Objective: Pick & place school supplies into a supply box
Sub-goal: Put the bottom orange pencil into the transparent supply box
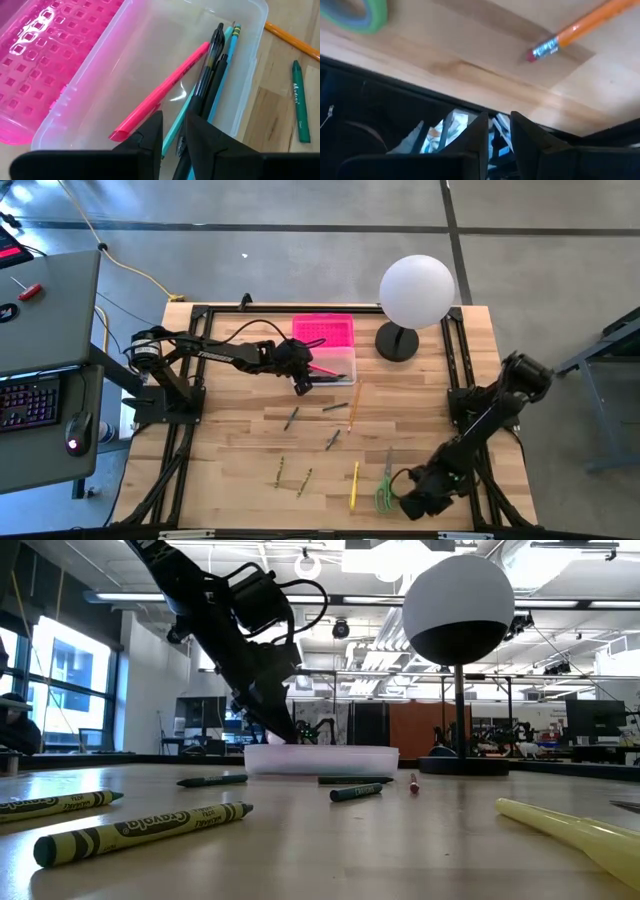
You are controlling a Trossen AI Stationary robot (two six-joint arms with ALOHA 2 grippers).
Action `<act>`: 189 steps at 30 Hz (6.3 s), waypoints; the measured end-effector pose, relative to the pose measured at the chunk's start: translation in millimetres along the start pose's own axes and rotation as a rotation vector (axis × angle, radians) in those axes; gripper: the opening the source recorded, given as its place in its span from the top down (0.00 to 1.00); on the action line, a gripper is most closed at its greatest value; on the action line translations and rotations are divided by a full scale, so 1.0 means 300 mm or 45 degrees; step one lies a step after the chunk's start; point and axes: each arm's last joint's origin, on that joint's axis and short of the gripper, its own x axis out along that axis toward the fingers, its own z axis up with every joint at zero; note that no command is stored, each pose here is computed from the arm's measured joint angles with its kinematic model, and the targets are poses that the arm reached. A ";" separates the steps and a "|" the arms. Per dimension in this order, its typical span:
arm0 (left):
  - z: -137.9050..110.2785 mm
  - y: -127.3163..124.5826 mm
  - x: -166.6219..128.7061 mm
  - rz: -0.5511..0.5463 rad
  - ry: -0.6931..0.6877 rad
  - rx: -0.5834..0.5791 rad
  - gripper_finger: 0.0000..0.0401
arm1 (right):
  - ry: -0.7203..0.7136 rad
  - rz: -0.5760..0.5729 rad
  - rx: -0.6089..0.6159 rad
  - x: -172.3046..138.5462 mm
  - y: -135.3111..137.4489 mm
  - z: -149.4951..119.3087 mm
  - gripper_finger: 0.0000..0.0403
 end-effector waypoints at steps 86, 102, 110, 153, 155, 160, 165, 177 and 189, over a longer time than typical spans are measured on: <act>0.003 -0.001 0.000 -0.015 -0.012 -0.001 0.72 | -1.742 -0.025 -0.299 -0.399 0.110 0.561 0.85; 0.003 -0.002 0.000 -0.017 -0.011 -0.001 0.72 | -1.593 -0.127 -0.311 -0.358 0.102 0.643 0.85; 0.002 -0.002 0.000 -0.017 -0.009 -0.001 0.72 | -1.633 -0.134 -0.208 -0.366 0.087 0.648 0.85; 0.002 -0.001 0.000 -0.016 -0.009 -0.001 0.72 | -1.560 -0.035 -0.292 -0.451 0.097 0.705 0.65; 0.002 -0.001 0.000 -0.017 -0.009 0.000 0.72 | -1.566 -0.029 -0.283 -0.457 0.096 0.711 0.65; 0.002 -0.001 0.000 -0.016 -0.009 -0.001 0.72 | -1.572 -0.036 -0.249 -0.469 0.087 0.731 0.65; 0.002 -0.001 0.000 -0.016 -0.009 -0.001 0.72 | -1.572 -0.085 -0.216 -0.456 0.080 0.766 0.65; 0.002 -0.001 0.000 -0.016 -0.008 0.001 0.72 | -1.523 -0.176 -0.353 -0.459 0.073 0.770 0.65; 0.002 -0.001 0.000 -0.014 -0.008 0.014 0.72 | -1.412 -0.383 -0.436 -0.406 0.047 0.706 0.65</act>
